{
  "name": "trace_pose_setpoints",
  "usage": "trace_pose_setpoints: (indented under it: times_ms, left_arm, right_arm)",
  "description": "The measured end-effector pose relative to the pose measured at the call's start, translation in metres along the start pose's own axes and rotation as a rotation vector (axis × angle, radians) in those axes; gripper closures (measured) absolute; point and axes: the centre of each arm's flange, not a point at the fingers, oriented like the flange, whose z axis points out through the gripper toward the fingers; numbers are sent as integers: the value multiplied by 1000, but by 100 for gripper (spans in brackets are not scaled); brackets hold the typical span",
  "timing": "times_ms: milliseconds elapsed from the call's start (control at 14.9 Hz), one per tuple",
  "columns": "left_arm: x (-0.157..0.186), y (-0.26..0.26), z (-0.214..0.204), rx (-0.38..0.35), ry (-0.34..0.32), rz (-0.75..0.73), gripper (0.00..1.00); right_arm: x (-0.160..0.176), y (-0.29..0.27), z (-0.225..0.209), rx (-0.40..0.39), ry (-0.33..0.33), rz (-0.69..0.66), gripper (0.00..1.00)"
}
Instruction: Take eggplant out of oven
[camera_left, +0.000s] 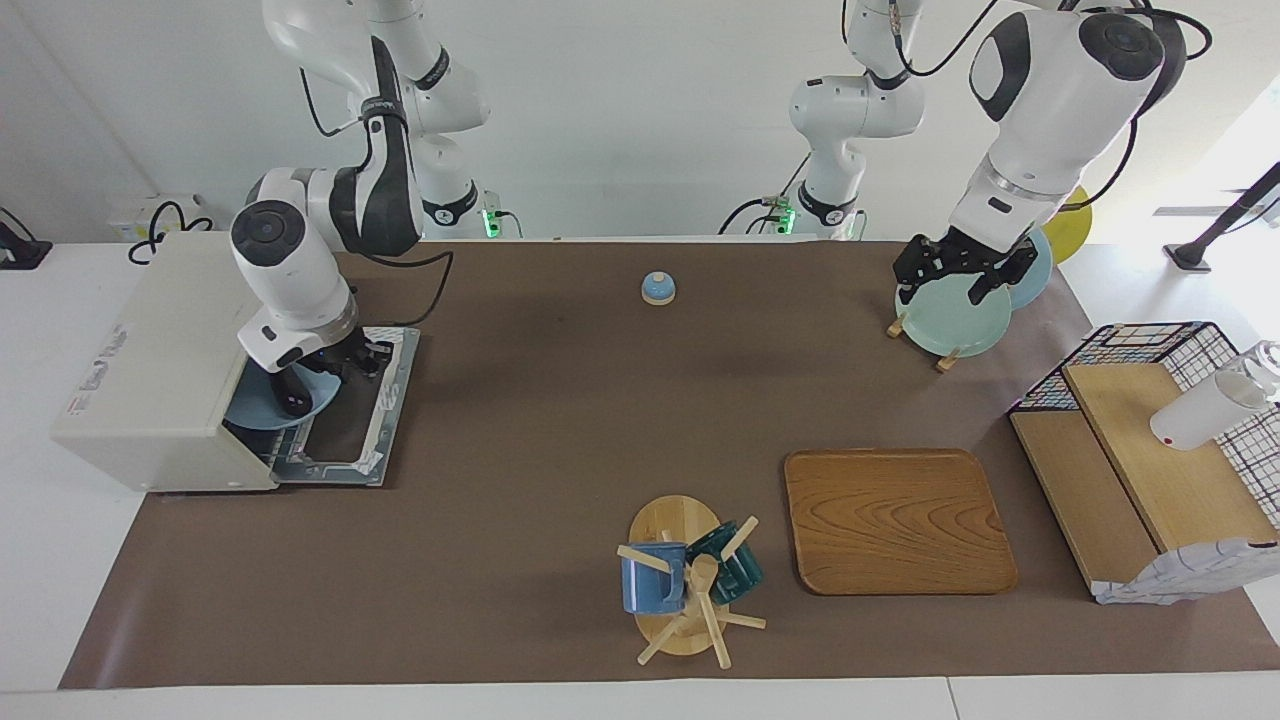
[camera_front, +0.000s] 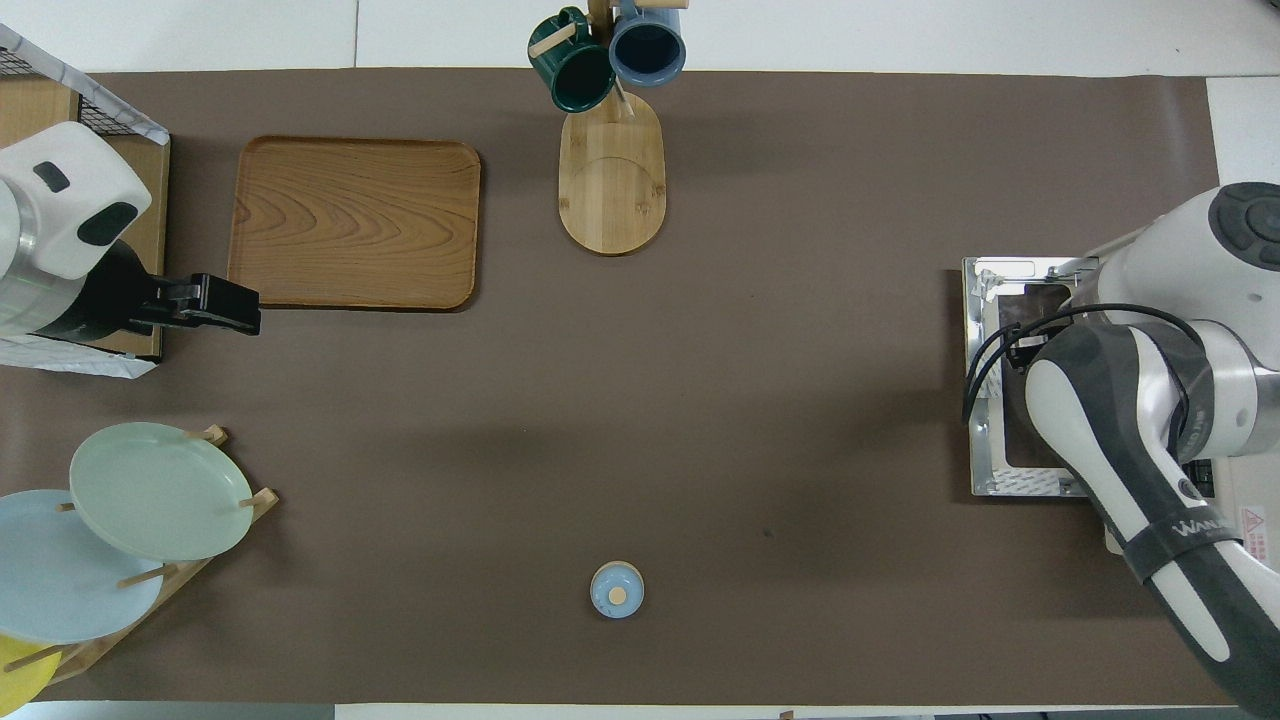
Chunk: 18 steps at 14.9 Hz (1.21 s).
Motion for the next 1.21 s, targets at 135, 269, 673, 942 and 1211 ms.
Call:
trace_pose_setpoints:
  times_ms: [135,269,673,942,1211]
  left_arm:
    - [0,0,0,0,0,0,0]
    - [0,0,0,0,0,0,0]
    - [0,0,0,0,0,-1,0]
    - [0,0,0,0,0,-1,0]
    - [0,0,0,0,0,0,0]
  right_arm:
    - [-4,1,8,-29,-7,-23,66]
    - [-6,0,6,-40,-5,-33,66]
    - [-5,1,-9,-45,0,-35,66]
    - [-6,3,-4,-43,1,-64,67]
    - [-9,7,15,-37,24,-95,80]
